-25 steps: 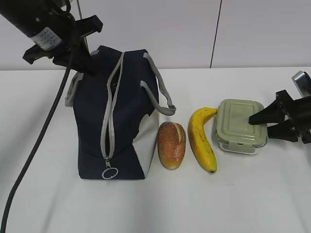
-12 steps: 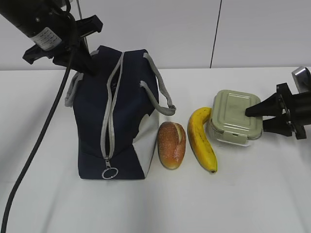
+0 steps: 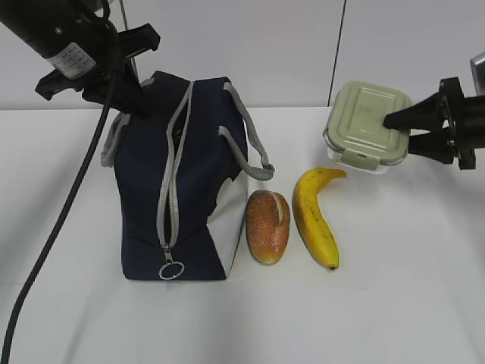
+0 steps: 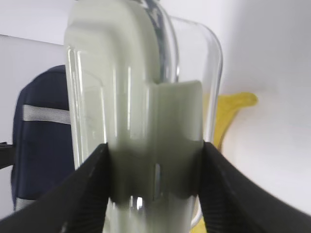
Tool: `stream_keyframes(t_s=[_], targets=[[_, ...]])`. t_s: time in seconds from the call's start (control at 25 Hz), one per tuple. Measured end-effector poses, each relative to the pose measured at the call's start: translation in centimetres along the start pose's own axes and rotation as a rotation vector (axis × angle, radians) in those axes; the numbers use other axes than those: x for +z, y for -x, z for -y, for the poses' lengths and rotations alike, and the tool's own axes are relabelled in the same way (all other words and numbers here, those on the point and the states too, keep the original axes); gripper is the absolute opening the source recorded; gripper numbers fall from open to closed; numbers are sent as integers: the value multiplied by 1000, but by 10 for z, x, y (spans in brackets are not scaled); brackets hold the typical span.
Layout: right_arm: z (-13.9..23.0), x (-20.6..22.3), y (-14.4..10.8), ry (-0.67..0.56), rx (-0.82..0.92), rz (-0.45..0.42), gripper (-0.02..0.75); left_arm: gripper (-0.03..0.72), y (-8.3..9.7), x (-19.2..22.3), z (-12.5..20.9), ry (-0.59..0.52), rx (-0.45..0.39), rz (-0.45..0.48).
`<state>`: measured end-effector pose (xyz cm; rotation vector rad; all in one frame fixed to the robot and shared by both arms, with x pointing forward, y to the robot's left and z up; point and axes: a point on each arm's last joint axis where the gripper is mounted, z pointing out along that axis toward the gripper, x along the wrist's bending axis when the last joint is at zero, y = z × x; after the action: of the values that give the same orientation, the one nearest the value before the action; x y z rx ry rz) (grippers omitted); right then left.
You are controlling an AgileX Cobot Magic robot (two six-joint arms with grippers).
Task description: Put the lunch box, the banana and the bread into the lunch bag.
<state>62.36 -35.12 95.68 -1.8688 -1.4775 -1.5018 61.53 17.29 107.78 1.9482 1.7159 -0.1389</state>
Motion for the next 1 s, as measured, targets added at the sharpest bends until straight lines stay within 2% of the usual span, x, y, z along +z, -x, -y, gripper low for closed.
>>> stream_keyframes(t_s=[0.2, 0.44, 0.6, 0.72, 1.0], targets=[[-2, 10, -52, 6, -57, -65, 389, 1, 0, 0, 0, 0, 0, 0], [4, 48, -125, -101, -128, -177, 389, 1, 0, 0, 0, 0, 0, 0], [6, 62, -161, -159, -152, -225, 389, 1, 0, 0, 0, 1, 0, 0], [9, 69, -182, -201, -176, -213, 389, 1, 0, 0, 0, 2, 0, 0], [19, 91, -207, -208, -207, -152, 389, 1, 0, 0, 0, 2, 0, 1]])
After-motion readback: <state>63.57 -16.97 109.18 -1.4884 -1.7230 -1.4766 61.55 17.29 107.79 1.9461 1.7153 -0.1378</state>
